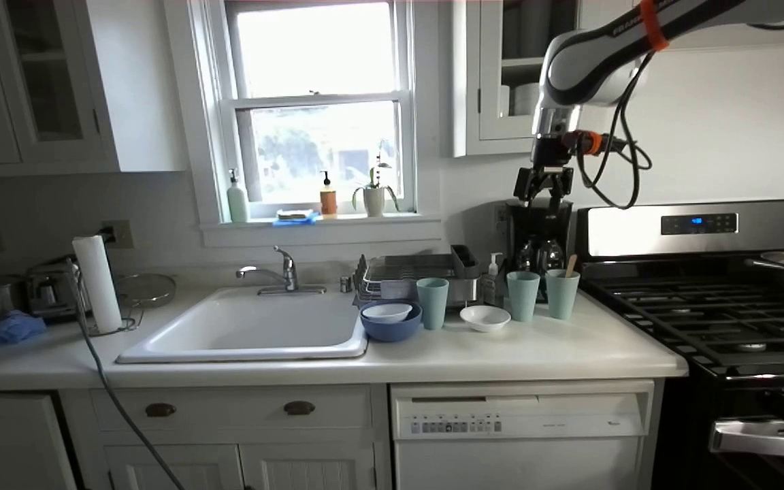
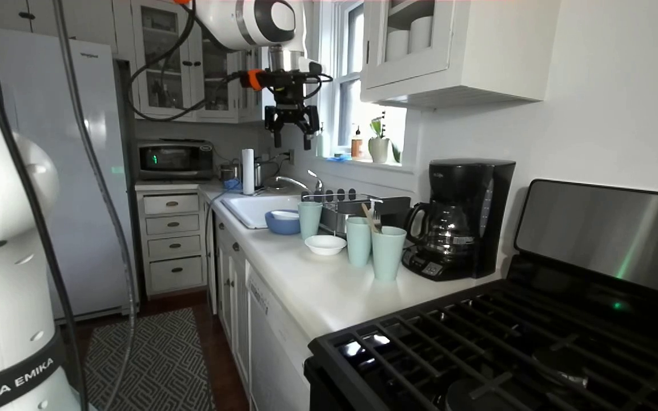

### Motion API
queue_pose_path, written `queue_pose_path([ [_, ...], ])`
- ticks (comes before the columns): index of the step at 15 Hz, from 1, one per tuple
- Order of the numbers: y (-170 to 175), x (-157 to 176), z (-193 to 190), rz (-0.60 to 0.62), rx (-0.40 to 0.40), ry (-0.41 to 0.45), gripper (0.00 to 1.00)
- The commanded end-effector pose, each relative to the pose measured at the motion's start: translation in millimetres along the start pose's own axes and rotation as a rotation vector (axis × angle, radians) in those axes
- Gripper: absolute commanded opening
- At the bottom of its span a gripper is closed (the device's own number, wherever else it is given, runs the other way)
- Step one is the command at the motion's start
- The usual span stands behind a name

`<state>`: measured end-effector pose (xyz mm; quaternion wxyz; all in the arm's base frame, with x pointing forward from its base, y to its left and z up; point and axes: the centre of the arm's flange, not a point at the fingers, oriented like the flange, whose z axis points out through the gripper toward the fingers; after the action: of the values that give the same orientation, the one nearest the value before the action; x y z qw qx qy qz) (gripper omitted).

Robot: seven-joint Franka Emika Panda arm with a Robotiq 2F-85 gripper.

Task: Empty the middle cup onto counter

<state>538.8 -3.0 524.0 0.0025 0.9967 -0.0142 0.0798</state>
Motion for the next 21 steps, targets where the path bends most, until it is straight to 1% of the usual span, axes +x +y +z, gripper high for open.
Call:
queue_pose_path([
  [1, 22.5, 35.9, 22.0, 0.014, -0.035, 0.053, 1.0],
  [3, 32.6, 45.6, 36.4, 0.033, -0.034, 0.065, 1.0],
  [6, 37.9, 55.4, 63.7, 0.043, -0.061, 0.046, 1.0],
  [11, 44.8, 64.3, 98.0, 0.046, -0.104, 0.017, 1.0],
  [13, 47.8, 67.6, 105.2, 0.046, -0.119, 0.033, 1.0],
  [14, 47.5, 68.4, 104.0, 0.043, -0.094, 0.013, 1.0],
  [15, 46.3, 56.8, 105.6, 0.038, -0.087, 0.011, 1.0],
  [21, 47.0, 60.4, 107.0, 0.039, -0.088, 0.012, 1.0],
])
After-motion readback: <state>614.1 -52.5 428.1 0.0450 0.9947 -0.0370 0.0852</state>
